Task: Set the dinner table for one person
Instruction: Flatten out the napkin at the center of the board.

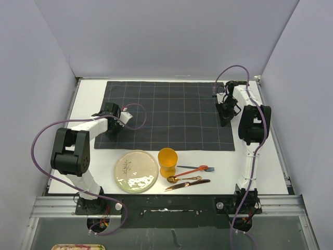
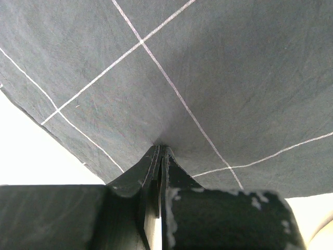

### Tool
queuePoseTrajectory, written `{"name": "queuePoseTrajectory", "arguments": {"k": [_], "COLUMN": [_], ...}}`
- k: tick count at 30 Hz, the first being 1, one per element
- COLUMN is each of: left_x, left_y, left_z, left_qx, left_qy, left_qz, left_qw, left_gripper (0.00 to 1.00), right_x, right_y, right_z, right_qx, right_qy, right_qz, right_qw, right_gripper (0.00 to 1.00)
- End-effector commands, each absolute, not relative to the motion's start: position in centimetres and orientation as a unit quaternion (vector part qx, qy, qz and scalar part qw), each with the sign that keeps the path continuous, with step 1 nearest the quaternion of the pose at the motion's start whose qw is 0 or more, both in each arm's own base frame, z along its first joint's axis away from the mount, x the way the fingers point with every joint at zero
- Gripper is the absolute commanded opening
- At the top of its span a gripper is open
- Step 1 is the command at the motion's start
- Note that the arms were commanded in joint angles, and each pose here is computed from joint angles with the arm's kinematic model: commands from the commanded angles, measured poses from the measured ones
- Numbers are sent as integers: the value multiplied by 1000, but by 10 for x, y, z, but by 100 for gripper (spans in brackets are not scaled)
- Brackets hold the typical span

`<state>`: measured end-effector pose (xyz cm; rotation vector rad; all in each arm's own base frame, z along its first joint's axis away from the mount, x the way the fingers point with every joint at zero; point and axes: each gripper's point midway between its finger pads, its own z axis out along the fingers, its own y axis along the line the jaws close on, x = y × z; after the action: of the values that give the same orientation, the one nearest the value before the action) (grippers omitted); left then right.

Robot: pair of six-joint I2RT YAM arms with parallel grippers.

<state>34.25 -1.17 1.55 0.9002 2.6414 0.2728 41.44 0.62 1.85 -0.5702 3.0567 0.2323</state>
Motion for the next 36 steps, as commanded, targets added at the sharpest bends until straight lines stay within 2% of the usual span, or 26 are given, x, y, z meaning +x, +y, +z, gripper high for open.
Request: {"name": "queuePoseTrajectory", "arguments": {"k": [1, 8, 20, 24, 27, 36], "left_x": [356, 353, 370, 372, 375, 393], "left_y": [-13, -13, -13, -11, -9, -11], "left_z": [33, 33, 54, 56, 61, 107], "left_qx": [313, 311, 292, 288, 283, 262], "left_qy": [924, 926, 922, 923, 922, 908], "left_qz": [103, 101, 110, 108, 111, 116], "left_qw": [192, 190, 229, 231, 239, 305], "left_gripper": [0, 0, 0, 7, 8, 15], "right_x": [425, 425, 429, 432, 435, 448], "right_y": [2, 3, 2, 3, 4, 19], "right_z": [35, 38, 47, 53, 62, 106], "right_qx": [-188, -188, -192, -193, -193, -204], "right_qy": [979, 979, 978, 977, 976, 968], "right_qz": [65, 65, 57, 56, 57, 58], "right_qw": [41, 43, 57, 66, 82, 136], "right_gripper": [0, 0, 0, 0, 0, 0]}}
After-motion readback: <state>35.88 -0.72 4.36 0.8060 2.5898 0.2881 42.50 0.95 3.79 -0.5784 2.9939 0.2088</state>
